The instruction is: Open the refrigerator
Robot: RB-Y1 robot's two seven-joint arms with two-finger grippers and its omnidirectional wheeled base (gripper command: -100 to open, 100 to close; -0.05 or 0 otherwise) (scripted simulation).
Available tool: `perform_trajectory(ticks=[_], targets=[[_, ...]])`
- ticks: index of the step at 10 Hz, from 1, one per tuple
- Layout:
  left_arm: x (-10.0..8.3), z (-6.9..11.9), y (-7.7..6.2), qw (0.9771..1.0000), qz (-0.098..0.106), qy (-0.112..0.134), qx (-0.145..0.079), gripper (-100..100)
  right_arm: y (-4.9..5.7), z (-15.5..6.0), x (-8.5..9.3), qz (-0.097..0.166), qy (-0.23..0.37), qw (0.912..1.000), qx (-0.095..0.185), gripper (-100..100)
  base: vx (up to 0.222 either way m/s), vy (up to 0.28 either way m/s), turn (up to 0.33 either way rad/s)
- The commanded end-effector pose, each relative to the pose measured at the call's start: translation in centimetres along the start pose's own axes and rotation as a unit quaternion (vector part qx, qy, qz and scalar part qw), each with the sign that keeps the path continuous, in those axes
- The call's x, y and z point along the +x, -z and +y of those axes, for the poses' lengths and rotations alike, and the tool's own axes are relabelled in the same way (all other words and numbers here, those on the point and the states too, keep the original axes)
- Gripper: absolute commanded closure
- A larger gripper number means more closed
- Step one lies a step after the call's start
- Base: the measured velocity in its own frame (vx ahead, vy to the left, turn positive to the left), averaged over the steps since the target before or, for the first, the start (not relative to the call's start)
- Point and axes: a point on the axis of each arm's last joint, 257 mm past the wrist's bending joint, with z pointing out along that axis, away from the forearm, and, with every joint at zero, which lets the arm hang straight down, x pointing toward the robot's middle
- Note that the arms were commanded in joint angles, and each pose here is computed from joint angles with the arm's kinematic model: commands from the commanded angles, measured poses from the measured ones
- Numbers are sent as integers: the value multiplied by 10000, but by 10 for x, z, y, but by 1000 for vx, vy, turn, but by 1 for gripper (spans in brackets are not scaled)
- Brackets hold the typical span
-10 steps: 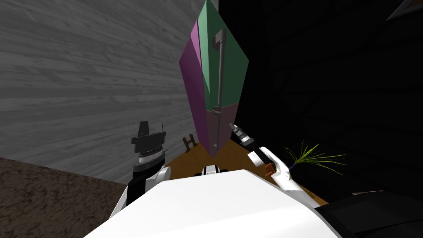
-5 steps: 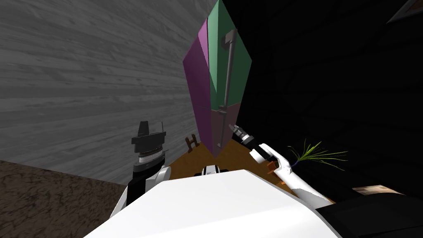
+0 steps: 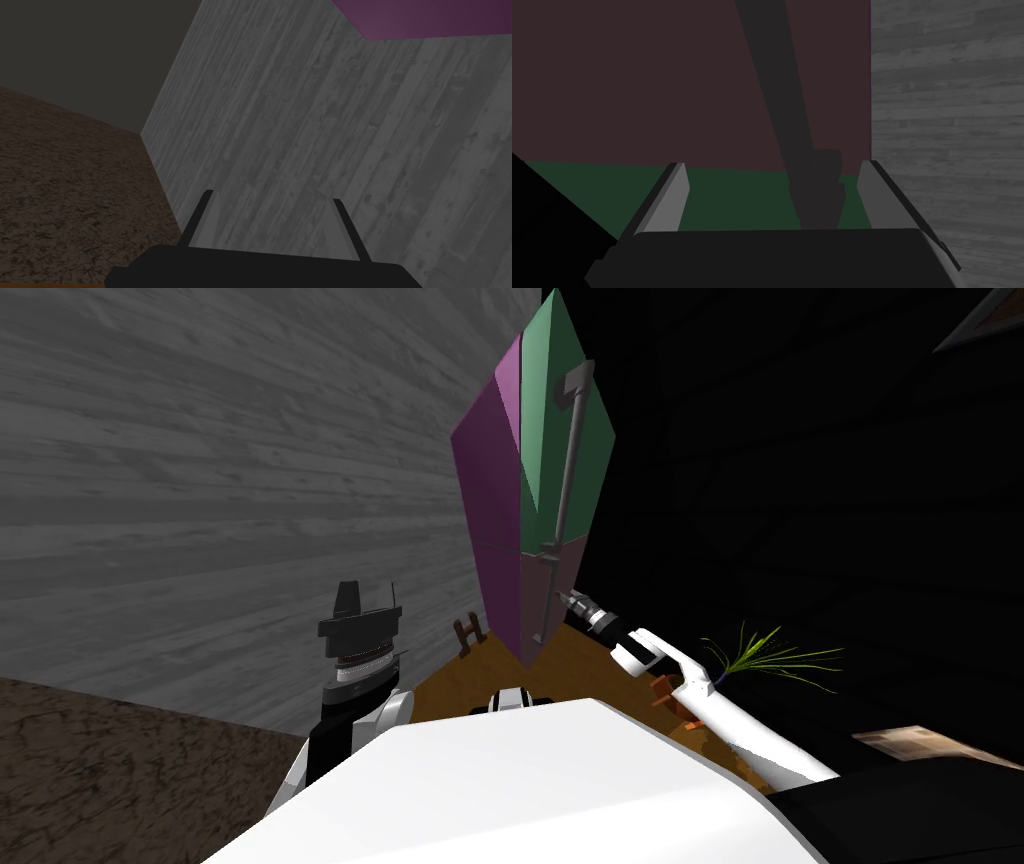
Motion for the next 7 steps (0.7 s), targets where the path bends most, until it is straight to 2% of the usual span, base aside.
perform_trajectory(ticks=[1, 2, 3, 4, 5, 6, 7], targets=[[0, 0, 0, 10000, 0, 0, 0, 0, -2, -17, 1, 204, 383, 9990, 104, -100, 3, 127, -19], [0, 0, 0, 10000, 0, 0, 0, 0, -3, -32, 2, 350, 667, 9969, 214, -100, 8, 110, -23], [0, 0, 0, 10000, 0, 0, 0, 0, -3, -32, 2, 369, 708, 9966, 206, -100, 10, 97, -14], [0, 0, 0, 10000, 0, 0, 0, 0, -4, -48, 1, 507, 992, 9933, 324, -100, 15, 126, -26], [0, 0, 0, 10000, 0, 0, 0, 0, -4, -49, 0, 527, 1037, 9927, 315, -100, -1, 106, -16], [0, 0, 0, 10000, 0, 0, 0, 0, -4, -65, -2, 650, 1305, 9883, 442, -100, -14, 114, -21], [0, 0, 0, 10000, 0, 0, 0, 0, -4, -66, -3, 676, 1367, 9874, 432, -100, -14, 100, -15]])
